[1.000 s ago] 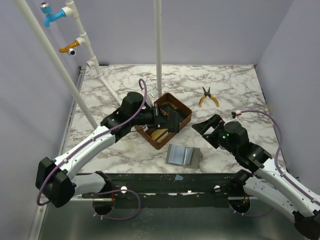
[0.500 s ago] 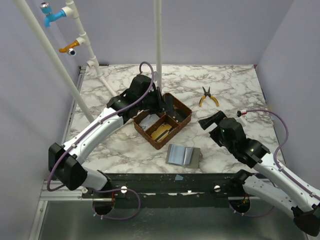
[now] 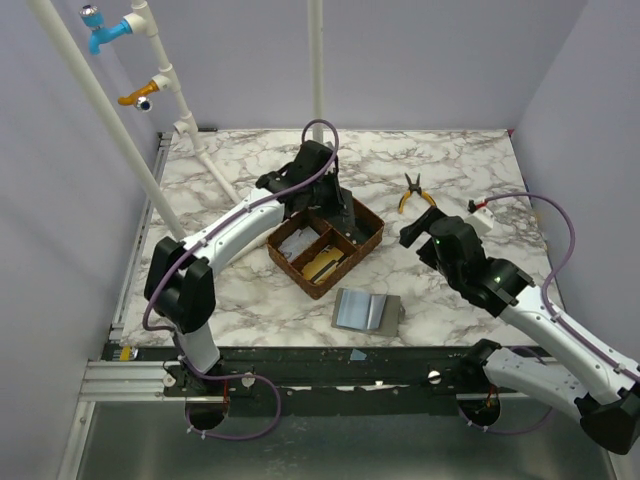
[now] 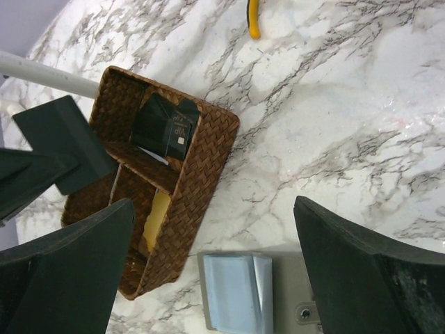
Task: Take the credit cards out of the card holder
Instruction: Place the credit card in the storage box.
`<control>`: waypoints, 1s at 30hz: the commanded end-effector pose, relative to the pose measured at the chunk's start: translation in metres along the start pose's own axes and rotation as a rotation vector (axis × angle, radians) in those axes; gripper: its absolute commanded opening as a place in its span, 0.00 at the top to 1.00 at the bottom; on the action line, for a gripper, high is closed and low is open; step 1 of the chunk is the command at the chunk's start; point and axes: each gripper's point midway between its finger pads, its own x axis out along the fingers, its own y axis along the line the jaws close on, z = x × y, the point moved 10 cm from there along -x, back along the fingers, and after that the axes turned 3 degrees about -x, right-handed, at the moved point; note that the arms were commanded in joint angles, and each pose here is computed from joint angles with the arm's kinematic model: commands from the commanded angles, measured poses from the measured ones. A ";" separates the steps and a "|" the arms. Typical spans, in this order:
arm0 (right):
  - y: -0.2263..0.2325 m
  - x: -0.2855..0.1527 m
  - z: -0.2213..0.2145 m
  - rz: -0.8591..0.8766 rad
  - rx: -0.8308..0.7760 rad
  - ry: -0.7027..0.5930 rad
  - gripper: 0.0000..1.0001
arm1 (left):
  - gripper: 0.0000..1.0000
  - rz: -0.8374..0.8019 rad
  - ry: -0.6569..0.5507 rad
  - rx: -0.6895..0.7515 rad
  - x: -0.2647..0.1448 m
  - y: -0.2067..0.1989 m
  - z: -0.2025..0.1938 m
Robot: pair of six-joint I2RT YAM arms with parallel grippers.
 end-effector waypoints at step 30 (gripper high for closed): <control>0.005 -0.006 0.016 0.001 -0.138 -0.039 0.00 | 0.38 0.089 0.008 -0.092 0.046 0.002 0.015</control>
